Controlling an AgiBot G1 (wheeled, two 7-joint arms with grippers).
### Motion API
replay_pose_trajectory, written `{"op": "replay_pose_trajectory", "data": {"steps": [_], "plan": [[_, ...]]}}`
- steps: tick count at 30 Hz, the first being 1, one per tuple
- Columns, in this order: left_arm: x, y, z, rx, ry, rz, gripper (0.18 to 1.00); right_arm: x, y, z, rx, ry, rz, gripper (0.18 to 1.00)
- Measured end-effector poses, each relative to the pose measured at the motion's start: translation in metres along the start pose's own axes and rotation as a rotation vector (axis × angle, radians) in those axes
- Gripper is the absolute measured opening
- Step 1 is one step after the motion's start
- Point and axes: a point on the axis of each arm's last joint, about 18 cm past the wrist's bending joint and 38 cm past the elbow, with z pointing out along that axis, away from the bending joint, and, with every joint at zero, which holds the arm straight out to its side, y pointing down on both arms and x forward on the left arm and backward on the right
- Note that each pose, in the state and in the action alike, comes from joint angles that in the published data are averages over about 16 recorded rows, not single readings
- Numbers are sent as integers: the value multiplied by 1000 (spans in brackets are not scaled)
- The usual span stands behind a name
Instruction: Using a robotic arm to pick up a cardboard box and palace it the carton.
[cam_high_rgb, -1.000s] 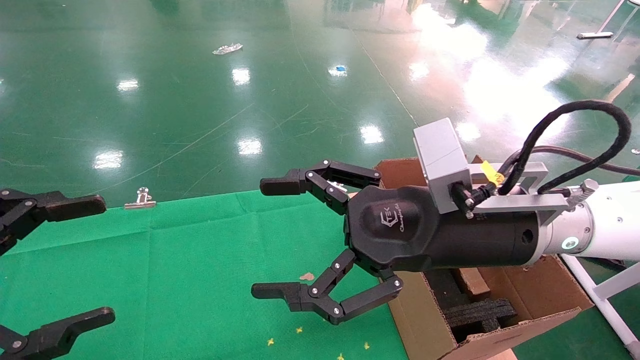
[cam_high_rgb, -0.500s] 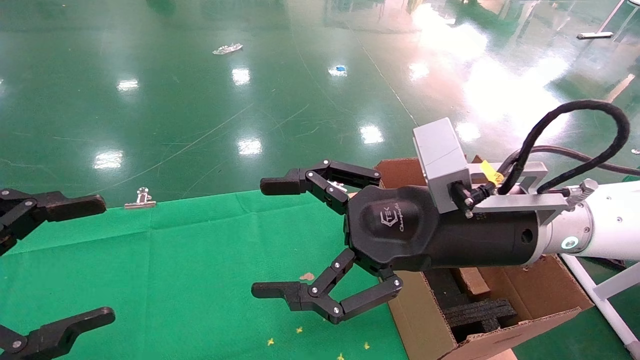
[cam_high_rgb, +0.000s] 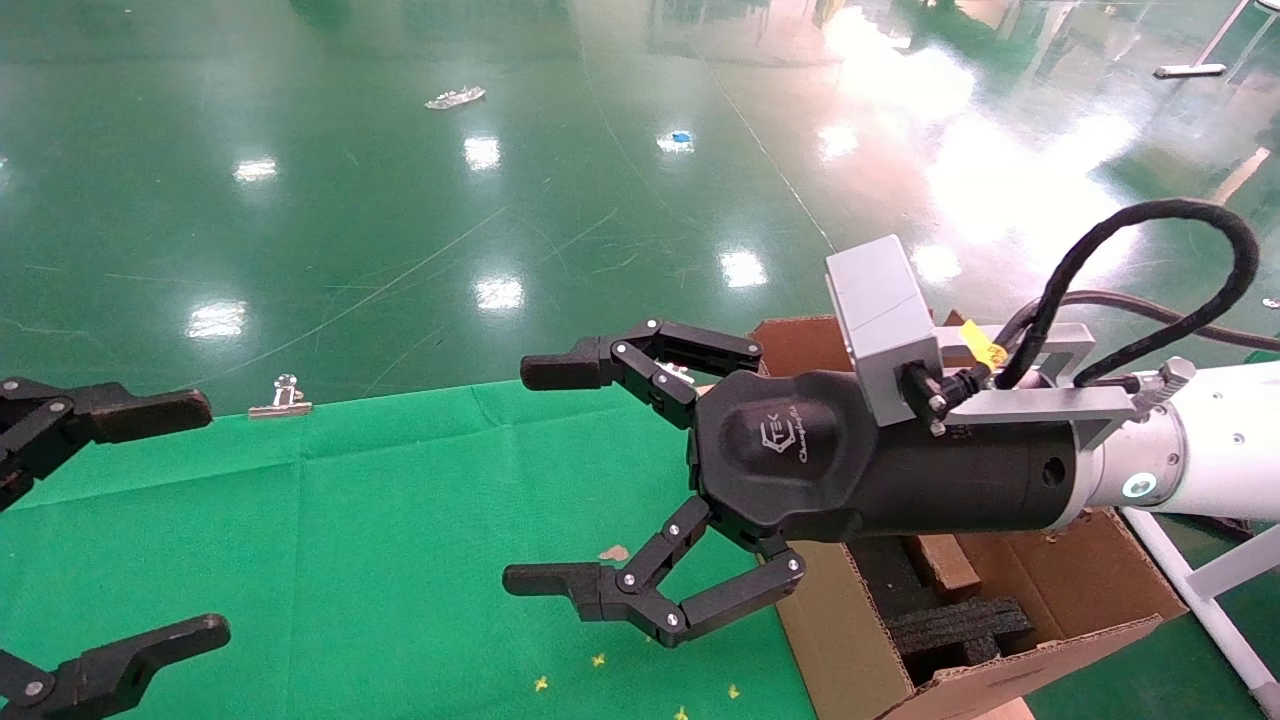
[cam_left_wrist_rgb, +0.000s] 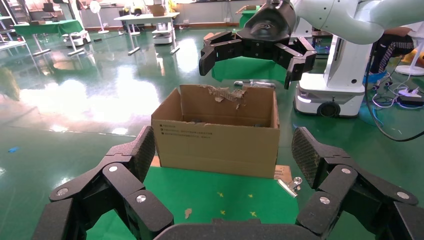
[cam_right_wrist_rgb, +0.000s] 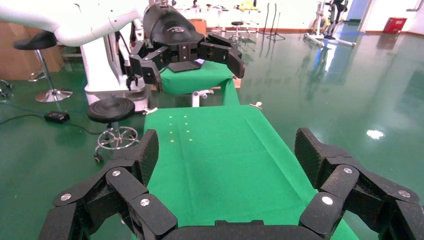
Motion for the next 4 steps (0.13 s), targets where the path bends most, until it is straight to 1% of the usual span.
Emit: {"op": "replay_pose_trajectory", "data": {"steps": [4], "plan": [[0, 0, 0, 0, 0, 0, 1001, 0, 0, 0, 0, 0, 0, 1000]]}}
